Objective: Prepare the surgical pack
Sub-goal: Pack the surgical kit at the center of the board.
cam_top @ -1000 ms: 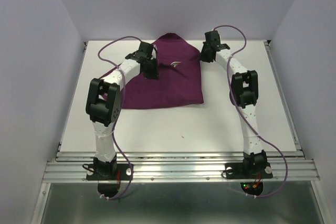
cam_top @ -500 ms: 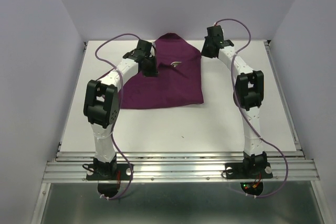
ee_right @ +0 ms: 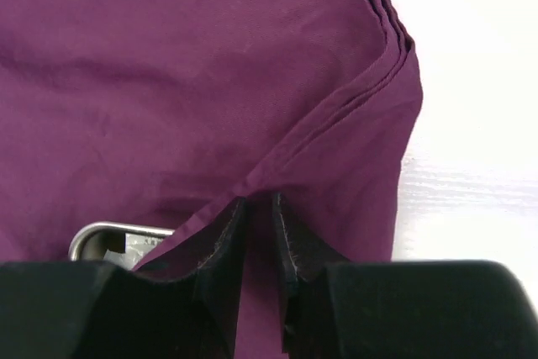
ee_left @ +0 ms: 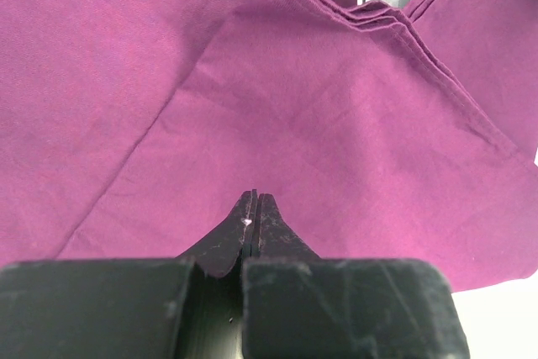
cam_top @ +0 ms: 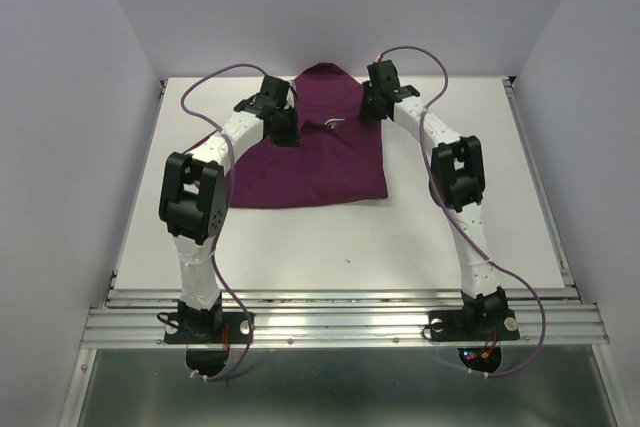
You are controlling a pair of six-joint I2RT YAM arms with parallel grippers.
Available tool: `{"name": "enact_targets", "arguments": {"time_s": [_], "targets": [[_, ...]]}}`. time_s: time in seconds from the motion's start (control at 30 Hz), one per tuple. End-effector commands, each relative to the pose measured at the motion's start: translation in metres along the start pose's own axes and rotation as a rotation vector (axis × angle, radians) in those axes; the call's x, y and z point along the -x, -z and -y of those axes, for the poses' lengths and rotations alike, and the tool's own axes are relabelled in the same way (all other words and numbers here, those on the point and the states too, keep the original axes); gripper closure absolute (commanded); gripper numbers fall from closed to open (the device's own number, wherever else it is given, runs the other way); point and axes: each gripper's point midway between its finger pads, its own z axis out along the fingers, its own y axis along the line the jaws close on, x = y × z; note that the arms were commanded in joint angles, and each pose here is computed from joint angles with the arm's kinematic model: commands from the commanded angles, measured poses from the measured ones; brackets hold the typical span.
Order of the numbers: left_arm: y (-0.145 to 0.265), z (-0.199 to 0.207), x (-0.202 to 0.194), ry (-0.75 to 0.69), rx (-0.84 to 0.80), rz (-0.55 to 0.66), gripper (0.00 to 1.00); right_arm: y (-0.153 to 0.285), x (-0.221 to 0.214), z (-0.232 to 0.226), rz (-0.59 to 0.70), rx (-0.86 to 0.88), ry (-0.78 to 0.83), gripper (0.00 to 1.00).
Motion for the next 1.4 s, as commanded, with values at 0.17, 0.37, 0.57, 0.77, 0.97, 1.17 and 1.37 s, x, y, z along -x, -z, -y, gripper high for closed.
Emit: {"name": "enact_targets", "arguments": {"time_s": [0.17,0.37,0.57,0.77,0.97,1.17,1.37], "targets": [[0.011,0.007,0.007,-0.034,-0.025,0.016,1.0,-0.013,-0.001,-0.019,-0.022,0.081,-0.02,0.75],[0.012,0.01,0.011,-0.038,-0.033,0.022,1.0,-0.013,0.003,-0.027,-0.022,0.114,-0.03,0.75],[0.014,0.01,0.013,-0.044,-0.031,0.019,1.0,-0.012,0.003,-0.048,-0.033,0.192,-0.04,0.75],[0.018,0.005,0.016,-0.042,-0.019,0.033,1.0,-0.008,0.005,-0.05,-0.032,0.206,-0.032,0.75],[0.022,-0.018,0.019,0.005,-0.008,0.042,0.99,0.028,0.042,-0.051,0.07,0.174,-0.003,0.52],[0.029,-0.047,0.023,0.067,-0.008,0.076,0.99,0.079,0.086,-0.035,0.236,0.059,-0.006,0.23],[0.014,-0.053,0.005,0.095,-0.011,0.04,0.99,0.104,0.07,-0.019,0.226,0.017,-0.004,0.19]]}}
